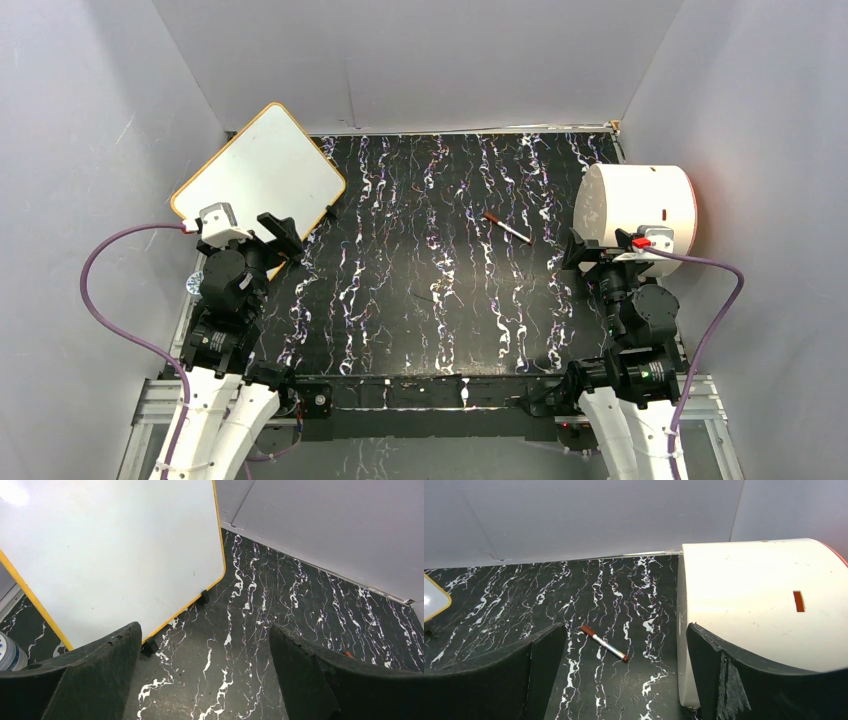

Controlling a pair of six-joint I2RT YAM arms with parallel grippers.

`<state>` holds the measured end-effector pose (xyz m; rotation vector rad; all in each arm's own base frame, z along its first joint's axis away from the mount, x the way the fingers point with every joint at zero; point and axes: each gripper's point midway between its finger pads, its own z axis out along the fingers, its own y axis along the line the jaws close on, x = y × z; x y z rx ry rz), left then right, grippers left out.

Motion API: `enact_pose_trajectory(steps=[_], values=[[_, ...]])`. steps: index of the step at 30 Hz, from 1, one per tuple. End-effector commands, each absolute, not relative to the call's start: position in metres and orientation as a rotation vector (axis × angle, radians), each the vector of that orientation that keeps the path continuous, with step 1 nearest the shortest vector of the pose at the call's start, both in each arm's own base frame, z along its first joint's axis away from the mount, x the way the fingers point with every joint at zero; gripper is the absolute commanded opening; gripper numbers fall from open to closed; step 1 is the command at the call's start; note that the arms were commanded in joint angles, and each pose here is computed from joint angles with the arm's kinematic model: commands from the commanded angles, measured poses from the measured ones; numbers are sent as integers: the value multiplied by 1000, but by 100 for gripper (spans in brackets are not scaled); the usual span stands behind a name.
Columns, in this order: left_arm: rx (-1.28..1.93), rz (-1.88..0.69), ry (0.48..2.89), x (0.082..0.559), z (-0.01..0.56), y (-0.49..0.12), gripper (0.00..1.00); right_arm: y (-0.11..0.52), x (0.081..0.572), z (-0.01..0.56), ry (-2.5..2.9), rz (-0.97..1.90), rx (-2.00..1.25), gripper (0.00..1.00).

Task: Write a sentence on the whiteboard
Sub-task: Move the whiteboard stand to the center of the board.

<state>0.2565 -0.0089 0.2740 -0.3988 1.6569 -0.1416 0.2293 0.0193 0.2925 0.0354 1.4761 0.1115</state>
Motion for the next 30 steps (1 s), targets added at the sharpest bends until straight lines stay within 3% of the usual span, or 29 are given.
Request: enact_pose_trajectory(steps=[1, 14, 30], values=[[-426, -130, 1628, 256, 283, -4, 95, 18, 229, 305, 1420, 106, 34, 99], [-480, -116, 1661, 259, 275, 0, 95, 20, 229, 306, 1418, 110, 30, 99], [-700, -56, 2076, 276, 183, -15, 93, 26, 225, 309, 1399, 142, 8, 99]])
